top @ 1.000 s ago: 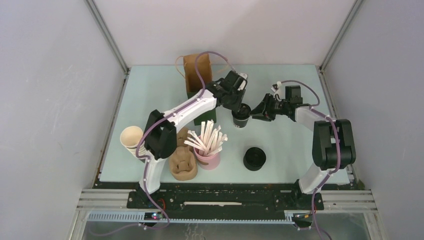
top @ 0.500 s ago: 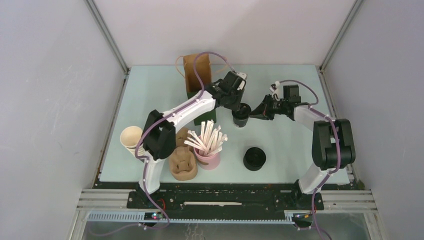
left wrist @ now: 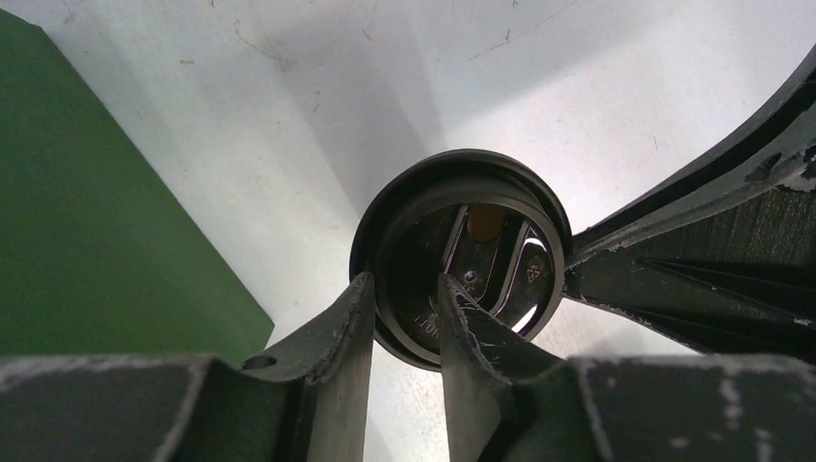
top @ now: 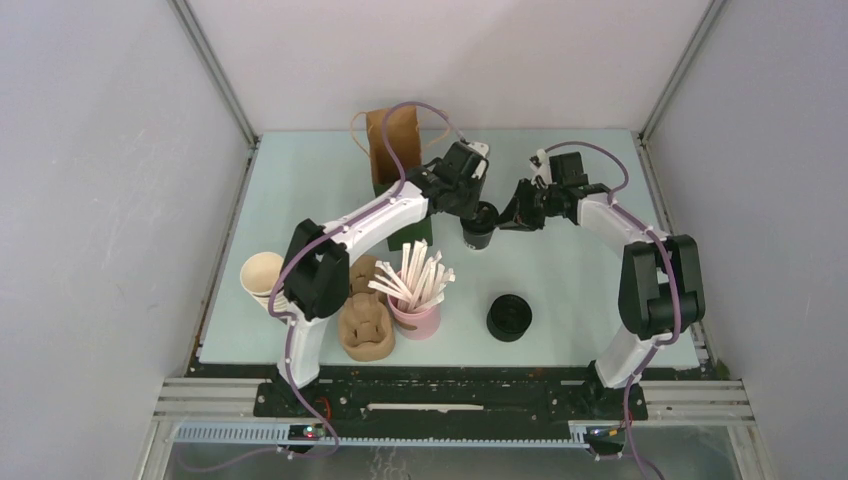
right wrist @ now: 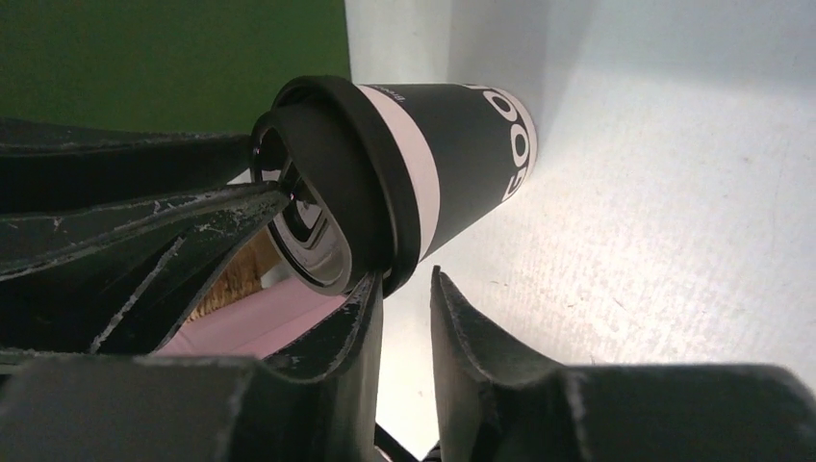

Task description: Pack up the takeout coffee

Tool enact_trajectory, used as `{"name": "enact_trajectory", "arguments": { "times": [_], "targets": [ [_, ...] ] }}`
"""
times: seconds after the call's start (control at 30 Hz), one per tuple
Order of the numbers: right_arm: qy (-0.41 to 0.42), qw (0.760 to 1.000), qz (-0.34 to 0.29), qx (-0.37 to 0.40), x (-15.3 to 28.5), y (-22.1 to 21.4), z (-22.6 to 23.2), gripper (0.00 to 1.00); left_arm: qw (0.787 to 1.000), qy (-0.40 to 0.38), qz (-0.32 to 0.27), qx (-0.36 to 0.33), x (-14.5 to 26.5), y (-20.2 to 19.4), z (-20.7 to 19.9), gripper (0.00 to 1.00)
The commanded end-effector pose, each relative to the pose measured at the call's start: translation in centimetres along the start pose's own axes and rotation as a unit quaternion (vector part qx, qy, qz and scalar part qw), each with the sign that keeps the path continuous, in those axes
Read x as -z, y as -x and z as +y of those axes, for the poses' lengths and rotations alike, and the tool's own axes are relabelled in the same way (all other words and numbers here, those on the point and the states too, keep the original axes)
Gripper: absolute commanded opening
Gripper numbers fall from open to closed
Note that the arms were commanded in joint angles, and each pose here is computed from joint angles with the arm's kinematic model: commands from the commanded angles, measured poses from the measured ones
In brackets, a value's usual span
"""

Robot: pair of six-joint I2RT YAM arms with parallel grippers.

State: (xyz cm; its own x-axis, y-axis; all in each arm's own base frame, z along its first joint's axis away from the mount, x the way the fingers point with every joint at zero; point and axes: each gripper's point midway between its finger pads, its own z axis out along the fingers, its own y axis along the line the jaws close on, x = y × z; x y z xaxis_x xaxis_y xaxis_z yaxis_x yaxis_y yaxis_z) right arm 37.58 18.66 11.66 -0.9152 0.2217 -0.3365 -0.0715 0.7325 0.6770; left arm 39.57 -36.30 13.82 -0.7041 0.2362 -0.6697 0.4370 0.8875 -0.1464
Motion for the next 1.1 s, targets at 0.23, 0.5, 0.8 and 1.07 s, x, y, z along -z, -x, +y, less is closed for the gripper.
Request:
{"name": "enact_trajectory", "arguments": {
  "times": [0.23,0.5,0.8,1.07],
  "targets": [
    [0.086,0.994,-0.056,0.041,5.0,5.0,6.2,0.50,1.000,-0.002,-0.023,-0.020,3.7,4.9,-0.5,0.47],
    [0.052,0.994,-0.083,0.053,8.4,5.2,5.3,0.52,0.999,-0.014,-0.047,-0.020,5.8,6.8,-0.8,0.74],
    [0.003,0.993,-0.099,0.061,10.7,1.3,2.1,0.66,0.999,-0.011,-0.022,-0.044,4.3,4.4,-1.3,0.86],
    [-0.044,0.989,-0.111,0.084,12.0,-0.4,0.6,0.77,0.999,-0.007,0.003,-0.045,1.6,2.8,-1.3,0.89]
  ]
}}
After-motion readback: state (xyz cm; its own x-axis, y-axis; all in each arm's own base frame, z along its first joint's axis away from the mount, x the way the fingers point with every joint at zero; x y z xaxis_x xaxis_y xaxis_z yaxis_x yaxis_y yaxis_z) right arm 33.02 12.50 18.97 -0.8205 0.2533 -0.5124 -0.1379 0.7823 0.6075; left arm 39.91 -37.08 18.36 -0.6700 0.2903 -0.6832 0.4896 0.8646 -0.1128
